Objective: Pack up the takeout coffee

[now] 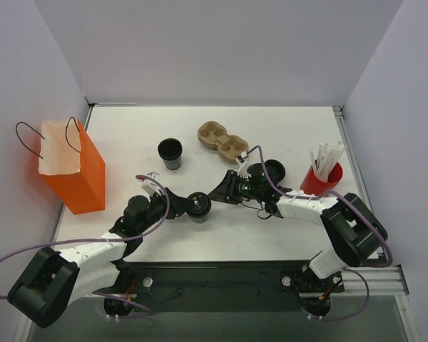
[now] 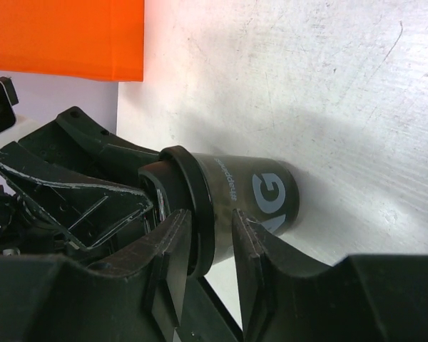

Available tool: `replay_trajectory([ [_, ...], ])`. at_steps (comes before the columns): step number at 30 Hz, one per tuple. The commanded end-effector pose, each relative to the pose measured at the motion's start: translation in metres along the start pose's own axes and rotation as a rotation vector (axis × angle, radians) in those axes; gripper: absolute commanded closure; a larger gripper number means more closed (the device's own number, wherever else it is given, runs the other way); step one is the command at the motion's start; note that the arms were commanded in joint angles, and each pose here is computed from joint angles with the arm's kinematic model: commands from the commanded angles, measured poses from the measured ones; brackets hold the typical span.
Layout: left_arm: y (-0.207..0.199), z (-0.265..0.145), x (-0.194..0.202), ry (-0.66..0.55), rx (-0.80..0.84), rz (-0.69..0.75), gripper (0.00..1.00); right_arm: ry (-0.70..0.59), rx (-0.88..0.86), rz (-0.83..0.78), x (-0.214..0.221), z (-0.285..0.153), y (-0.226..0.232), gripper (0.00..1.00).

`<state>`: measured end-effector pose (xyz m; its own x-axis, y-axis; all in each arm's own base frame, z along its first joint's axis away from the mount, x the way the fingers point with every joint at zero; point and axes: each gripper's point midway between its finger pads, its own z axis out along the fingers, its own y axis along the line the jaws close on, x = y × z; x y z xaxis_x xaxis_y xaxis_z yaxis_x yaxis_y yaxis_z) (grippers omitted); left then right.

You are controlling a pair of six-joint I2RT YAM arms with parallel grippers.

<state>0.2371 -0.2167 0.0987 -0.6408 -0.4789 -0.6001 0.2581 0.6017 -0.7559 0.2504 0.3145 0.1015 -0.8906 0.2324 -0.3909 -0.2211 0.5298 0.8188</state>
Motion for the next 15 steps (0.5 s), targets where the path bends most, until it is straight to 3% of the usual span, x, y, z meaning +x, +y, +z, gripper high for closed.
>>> replay_trajectory([
  [1,0.067,-0.021,0.063,0.215,-0.229,-0.014,0.52,-0.002,-0.115,-0.008,-0.005,0.006,0.02,0.71],
  [11,0.076,-0.023,0.072,0.227,-0.247,-0.039,0.54,-0.004,-0.229,0.098,0.018,0.008,0.019,0.76],
  [15,0.083,-0.026,0.08,0.246,-0.267,-0.048,0.55,-0.007,-0.217,0.132,0.039,0.006,-0.01,0.78],
])
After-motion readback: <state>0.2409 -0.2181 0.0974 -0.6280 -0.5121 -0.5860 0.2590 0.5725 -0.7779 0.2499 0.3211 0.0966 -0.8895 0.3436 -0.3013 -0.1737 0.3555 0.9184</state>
